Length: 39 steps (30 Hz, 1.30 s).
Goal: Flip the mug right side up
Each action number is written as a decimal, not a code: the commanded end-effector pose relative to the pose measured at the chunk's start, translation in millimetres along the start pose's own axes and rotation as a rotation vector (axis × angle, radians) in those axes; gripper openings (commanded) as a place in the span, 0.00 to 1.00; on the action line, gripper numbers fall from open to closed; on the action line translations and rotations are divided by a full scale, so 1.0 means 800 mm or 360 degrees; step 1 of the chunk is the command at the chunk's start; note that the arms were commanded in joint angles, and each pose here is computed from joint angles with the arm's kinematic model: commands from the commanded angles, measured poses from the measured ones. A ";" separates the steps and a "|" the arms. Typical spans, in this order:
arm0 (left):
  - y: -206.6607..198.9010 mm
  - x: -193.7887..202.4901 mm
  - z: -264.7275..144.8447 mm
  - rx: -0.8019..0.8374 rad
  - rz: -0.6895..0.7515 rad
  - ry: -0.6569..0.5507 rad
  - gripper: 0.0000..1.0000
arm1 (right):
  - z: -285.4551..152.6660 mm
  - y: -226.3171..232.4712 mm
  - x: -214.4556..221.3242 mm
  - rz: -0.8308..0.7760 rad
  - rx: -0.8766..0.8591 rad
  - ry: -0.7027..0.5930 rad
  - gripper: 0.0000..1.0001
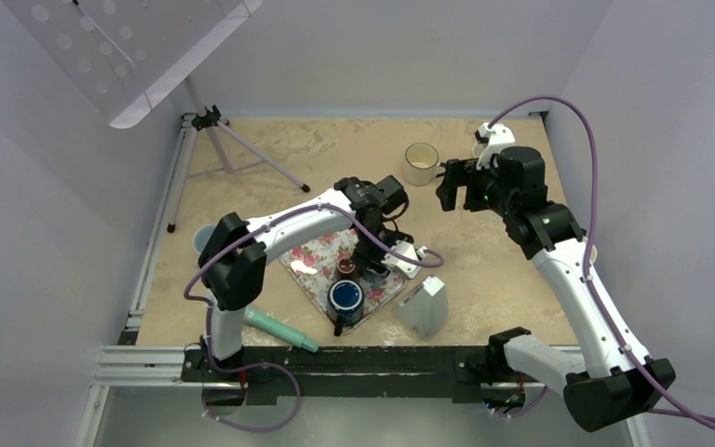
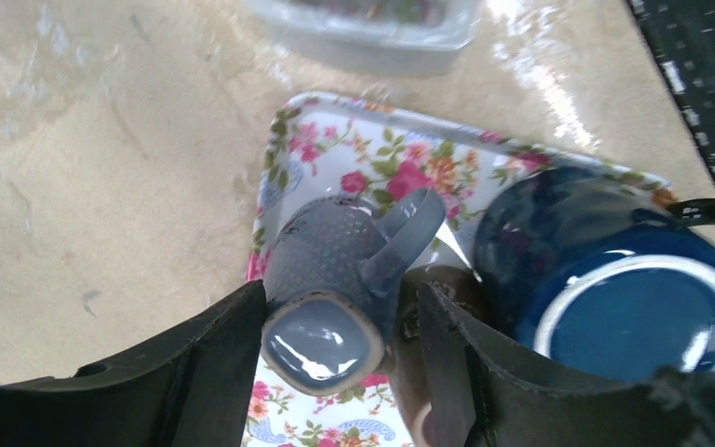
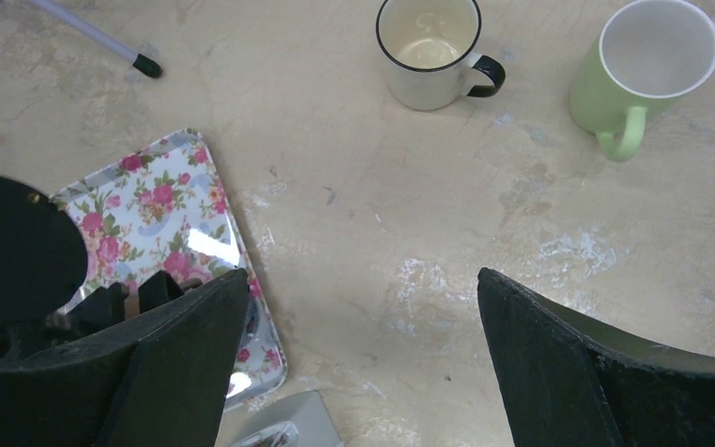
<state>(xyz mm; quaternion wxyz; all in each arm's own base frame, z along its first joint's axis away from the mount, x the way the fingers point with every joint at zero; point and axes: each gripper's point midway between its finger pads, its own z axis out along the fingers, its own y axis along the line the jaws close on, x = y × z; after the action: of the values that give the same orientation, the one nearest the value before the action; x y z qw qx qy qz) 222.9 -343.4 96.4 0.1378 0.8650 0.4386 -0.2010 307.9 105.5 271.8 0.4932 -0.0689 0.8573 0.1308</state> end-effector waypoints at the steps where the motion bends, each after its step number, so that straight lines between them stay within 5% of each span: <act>1: -0.023 -0.046 -0.016 0.0010 0.0267 -0.0063 0.66 | -0.005 0.004 -0.003 -0.0020 -0.0043 -0.0029 0.96; 8: -0.030 -0.030 0.003 0.0110 0.0483 0.0038 0.68 | -0.004 0.005 0.005 -0.0025 -0.0054 -0.0008 0.96; 11: -0.013 -0.021 0.008 0.0014 0.0365 0.0090 0.69 | -0.005 0.005 0.005 -0.0026 -0.0056 -0.0010 0.96; 20: -0.009 -0.060 -0.041 -0.0128 -0.0402 -0.0255 0.73 | -0.006 0.003 0.016 -0.0015 -0.0047 0.0006 0.96; 28: 0.026 -0.023 -0.055 -0.0747 -0.1681 -0.0217 0.82 | -0.009 0.004 0.020 0.0012 -0.0051 0.0001 0.96; 33: 0.033 0.009 -0.041 -0.0950 -0.2087 -0.0126 0.89 | -0.013 0.005 0.019 0.0022 -0.0054 -0.0007 0.96; 35: 0.031 0.013 -0.030 -0.0935 -0.2188 -0.0109 0.99 | -0.017 0.004 0.017 0.0025 -0.0051 -0.0019 0.96; 39: 0.023 0.012 -0.013 -0.0853 -0.2283 -0.0081 1.00 | -0.022 0.004 0.016 0.0028 -0.0046 -0.0034 0.96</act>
<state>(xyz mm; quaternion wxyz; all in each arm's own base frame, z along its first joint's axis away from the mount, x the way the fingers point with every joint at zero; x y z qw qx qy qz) 243.5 -338.3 110.3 0.1979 0.3771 0.8927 -0.1473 291.5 105.0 260.8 0.4888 -0.0741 0.8578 0.1405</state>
